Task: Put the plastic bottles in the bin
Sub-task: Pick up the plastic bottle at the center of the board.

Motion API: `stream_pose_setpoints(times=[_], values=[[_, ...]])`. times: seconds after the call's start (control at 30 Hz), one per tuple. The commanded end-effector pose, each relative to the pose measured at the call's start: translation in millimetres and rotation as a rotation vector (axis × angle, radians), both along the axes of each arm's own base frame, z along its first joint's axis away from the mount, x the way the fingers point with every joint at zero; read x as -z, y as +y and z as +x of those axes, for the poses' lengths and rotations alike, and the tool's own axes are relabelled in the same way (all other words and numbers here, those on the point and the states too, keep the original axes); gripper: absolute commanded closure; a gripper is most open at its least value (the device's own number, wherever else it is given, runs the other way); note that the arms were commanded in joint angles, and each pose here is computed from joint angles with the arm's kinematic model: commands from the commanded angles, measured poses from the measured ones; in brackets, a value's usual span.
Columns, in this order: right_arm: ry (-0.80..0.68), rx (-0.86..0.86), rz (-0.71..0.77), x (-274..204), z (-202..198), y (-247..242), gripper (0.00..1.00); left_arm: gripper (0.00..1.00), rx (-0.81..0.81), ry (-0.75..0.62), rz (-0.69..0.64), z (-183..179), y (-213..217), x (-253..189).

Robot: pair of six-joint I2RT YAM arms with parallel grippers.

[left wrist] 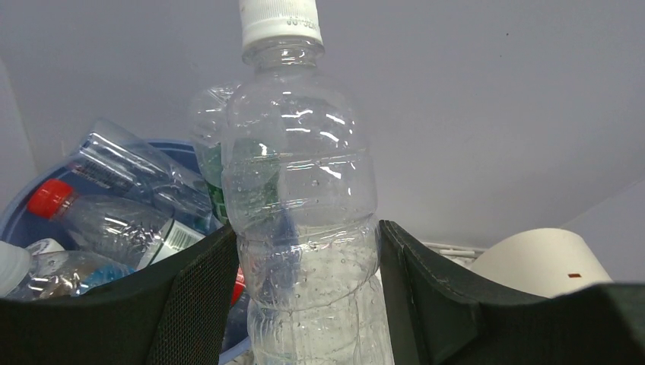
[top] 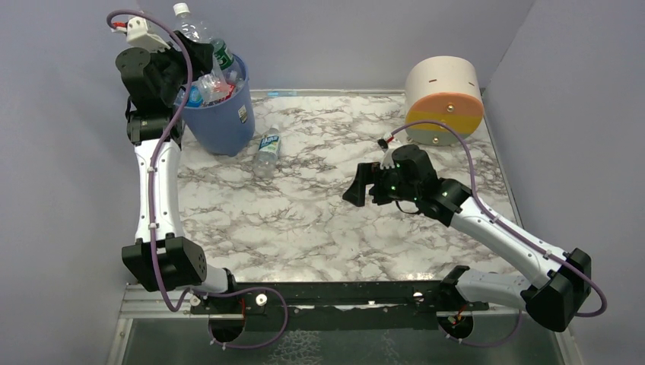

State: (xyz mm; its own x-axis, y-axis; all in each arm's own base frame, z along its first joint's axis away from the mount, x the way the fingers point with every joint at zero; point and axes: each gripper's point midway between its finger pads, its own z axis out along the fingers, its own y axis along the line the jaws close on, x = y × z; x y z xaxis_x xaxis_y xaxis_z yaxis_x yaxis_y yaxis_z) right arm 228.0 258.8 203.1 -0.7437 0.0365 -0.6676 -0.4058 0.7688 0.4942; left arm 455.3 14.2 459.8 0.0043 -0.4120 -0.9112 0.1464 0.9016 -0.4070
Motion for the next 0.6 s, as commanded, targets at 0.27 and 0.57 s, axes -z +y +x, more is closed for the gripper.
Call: stream_pose_setpoints(times=[0.27, 0.57], values=[[0.004, -0.039, 0.033, -2, -2, 8, 0.0, 0.34, -0.05, -0.061, -0.006, -35, 39, -28], [0.015, -0.051, 0.028, 2, -1, 11, 0.0, 0.34, -0.06, -0.029, -0.035, -38, 57, -13]])
